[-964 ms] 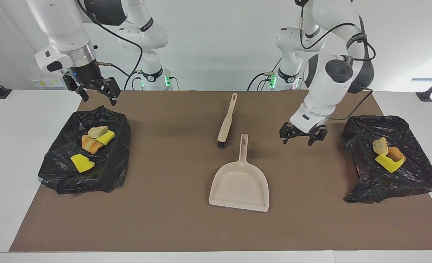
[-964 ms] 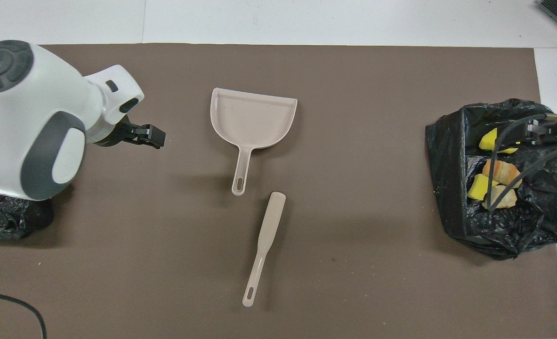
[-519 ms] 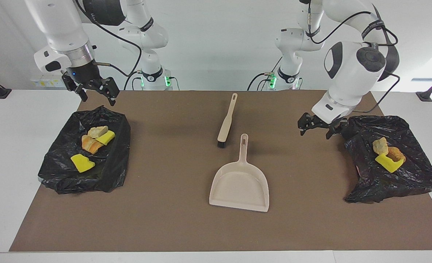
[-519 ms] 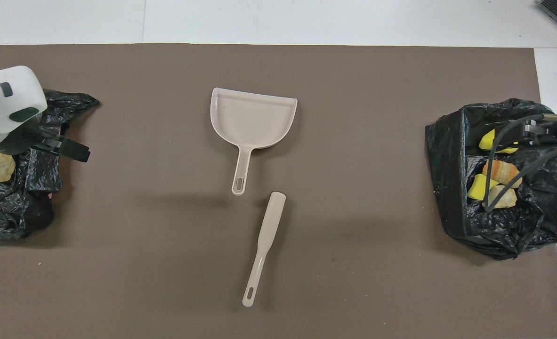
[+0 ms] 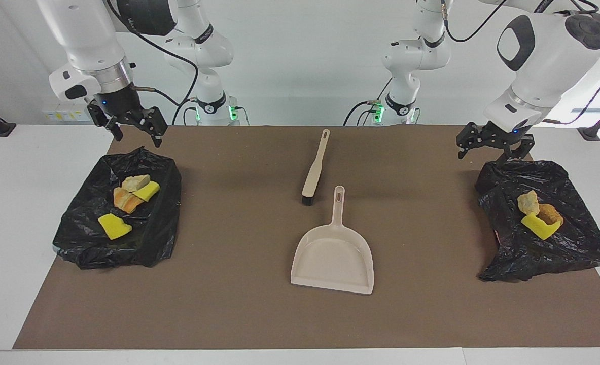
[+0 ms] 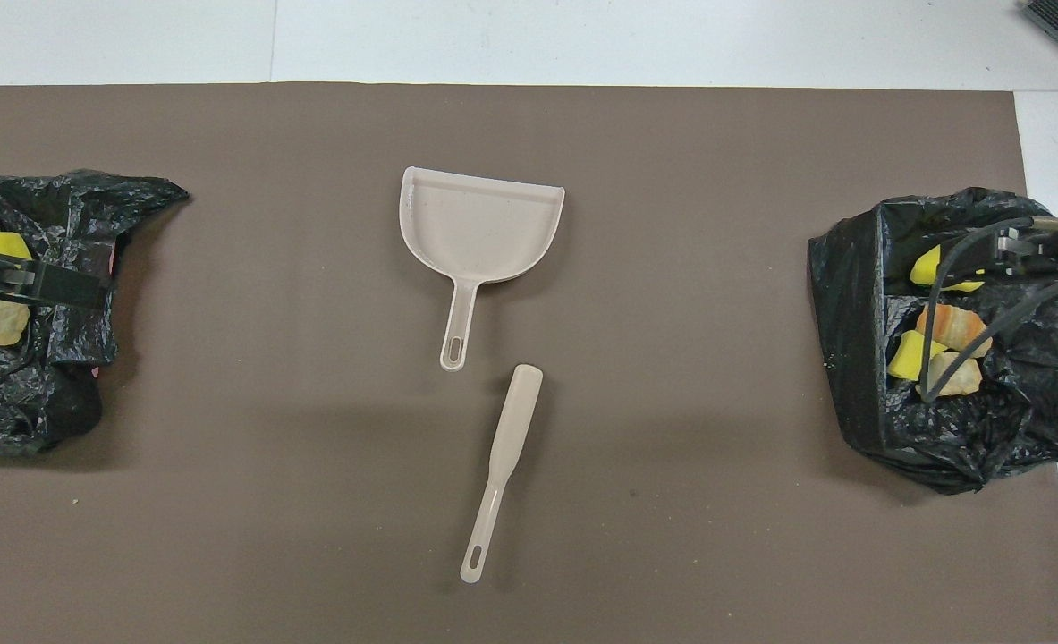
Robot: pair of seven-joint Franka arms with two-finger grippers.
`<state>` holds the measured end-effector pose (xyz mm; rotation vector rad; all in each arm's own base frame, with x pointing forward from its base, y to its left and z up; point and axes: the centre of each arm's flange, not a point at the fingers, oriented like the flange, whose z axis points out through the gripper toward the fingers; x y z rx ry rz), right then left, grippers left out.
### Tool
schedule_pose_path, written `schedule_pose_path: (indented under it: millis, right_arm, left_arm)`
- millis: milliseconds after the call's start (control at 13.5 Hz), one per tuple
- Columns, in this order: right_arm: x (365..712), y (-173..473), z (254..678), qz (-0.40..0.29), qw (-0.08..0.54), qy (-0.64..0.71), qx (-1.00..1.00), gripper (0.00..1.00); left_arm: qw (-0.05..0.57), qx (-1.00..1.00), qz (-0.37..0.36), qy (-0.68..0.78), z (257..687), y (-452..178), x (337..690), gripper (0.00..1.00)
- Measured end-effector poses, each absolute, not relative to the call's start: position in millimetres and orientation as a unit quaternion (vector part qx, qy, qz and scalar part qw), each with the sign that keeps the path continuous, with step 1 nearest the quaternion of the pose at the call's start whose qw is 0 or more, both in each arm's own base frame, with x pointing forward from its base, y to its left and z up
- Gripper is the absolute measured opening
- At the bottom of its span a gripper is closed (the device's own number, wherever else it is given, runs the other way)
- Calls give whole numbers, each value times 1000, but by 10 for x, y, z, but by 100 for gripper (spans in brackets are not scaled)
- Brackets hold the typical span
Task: Sweep and dump trash in bin
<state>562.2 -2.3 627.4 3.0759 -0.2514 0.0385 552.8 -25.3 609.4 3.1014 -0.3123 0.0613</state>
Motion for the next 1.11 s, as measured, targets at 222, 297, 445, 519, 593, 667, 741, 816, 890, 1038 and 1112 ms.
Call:
schedule_pose_path:
  millis: [222,297,445,519,593,667,741,816,890,1038,1112]
  right_arm:
    - [5622,-24,6274,12,28,-81,996,100]
    - [5622,-24,6274,12,28,-81,996,100]
    - [5622,-24,6274,12,28,-81,996,100]
    - [5622,-24,6274,12,28,-81,996,100]
    - [5622,-24,6274,12,28,-81,996,100]
    - [5622,-24,6274,12,28,-81,996,100]
    - [5622,-24,6274,12,28,-81,996,100]
    - [5622,-24,6274,12,28,-81,996,100]
    - [5622,-24,6274,12,28,-81,996,100]
    - [5622,-24,6274,12,28,-81,996,100]
    - [5622,-24,6274,12,28,-81,996,100]
  left_arm:
    - [13,996,7,-93,6088,-179,5489,100]
    - [13,996,3,-90,6082,-144,5482,100]
    - [14,996,-3,-88,6079,-120,5469,100]
    - [14,996,-4,-88,6097,-122,5463,100]
    - [14,996,-6,-89,6137,-122,5454,100]
    - [14,996,-12,-89,6172,-122,5436,100]
    - [15,996,-19,-89,6197,-122,5424,100]
    - [15,996,-20,-89,6218,-125,5431,100]
    - [15,996,-19,-90,6226,-131,5444,100]
    - [15,996,-19,-90,6222,-136,5461,100]
    - [15,996,-19,-90,6222,-136,5463,100]
